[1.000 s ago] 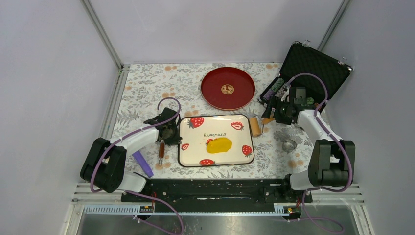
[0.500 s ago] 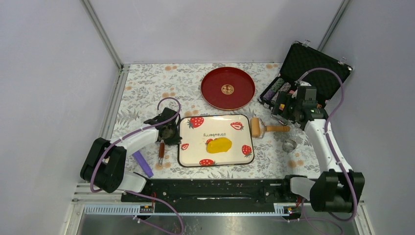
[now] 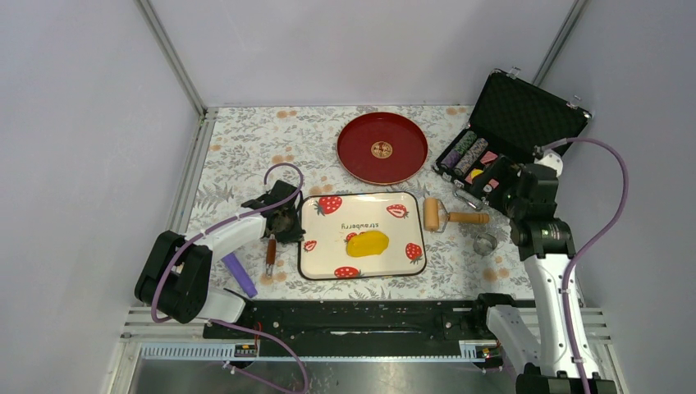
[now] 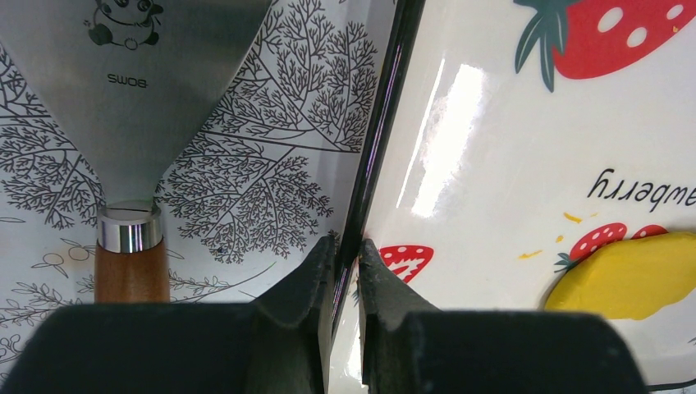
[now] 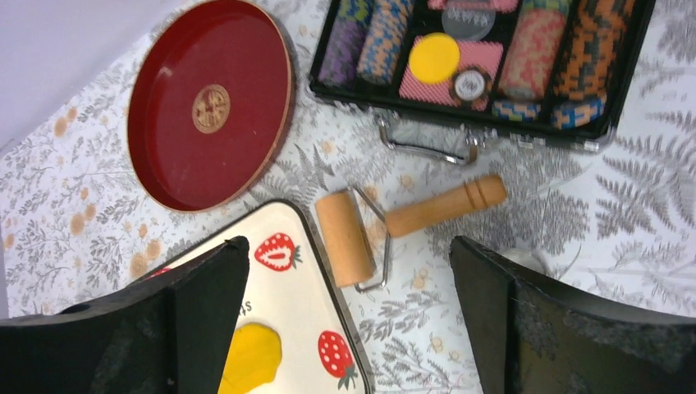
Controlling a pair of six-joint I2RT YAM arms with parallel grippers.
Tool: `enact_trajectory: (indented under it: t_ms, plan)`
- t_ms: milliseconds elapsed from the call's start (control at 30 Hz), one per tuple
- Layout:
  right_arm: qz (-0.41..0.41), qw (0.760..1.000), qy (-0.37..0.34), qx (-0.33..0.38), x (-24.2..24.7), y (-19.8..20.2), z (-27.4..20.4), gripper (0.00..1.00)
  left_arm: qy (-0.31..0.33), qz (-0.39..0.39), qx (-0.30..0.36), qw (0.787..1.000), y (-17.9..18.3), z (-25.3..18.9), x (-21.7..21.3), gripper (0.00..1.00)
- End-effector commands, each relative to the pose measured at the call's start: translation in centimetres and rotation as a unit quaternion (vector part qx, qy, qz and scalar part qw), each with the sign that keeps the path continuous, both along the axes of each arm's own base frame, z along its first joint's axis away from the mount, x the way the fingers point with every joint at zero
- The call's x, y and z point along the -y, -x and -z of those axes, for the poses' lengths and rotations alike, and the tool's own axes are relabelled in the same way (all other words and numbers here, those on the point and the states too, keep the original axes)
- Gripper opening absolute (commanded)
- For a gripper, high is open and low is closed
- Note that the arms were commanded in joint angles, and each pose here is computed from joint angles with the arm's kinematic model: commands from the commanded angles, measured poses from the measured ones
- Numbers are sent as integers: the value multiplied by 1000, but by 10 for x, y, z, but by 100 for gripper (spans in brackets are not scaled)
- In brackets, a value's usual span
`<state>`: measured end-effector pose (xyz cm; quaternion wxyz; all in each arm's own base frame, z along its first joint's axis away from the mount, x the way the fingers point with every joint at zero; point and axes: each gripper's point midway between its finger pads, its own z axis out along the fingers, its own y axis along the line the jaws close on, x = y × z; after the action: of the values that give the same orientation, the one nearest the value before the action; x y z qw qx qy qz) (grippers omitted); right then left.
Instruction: Roll out the dumpling wrappers from the dough
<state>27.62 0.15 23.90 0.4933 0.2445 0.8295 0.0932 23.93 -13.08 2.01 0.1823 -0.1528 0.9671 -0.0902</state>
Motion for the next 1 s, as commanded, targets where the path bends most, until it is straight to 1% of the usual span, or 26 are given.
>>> enact_trajectory:
  t_ms: [0,100,200,367,500,767,867,967]
  plan:
    - [40,995,-45,-81,-2,27,51,100,-97,-14,-47,994,23,22,-40,0]
    - [66,988,-48,-131,2,46,80,99,-96,-14,-47,994,23,22,-40,0]
    - [99,979,-32,-174,13,65,99,99,-96,-12,-48,994,23,22,-40,0]
    - [128,965,2,-227,27,86,114,99,-94,-7,-47,994,22,22,-38,0]
    - [155,949,20,-273,35,102,124,99,-92,-5,-44,995,22,22,-38,0]
    - [210,928,35,-307,50,106,131,99,-90,-3,-44,995,21,21,-37,0]
    - [221,921,35,-321,54,104,135,95,-89,-1,-44,995,22,22,-36,0]
    - [222,915,21,-337,55,101,144,94,-88,0,-42,995,21,21,-36,0]
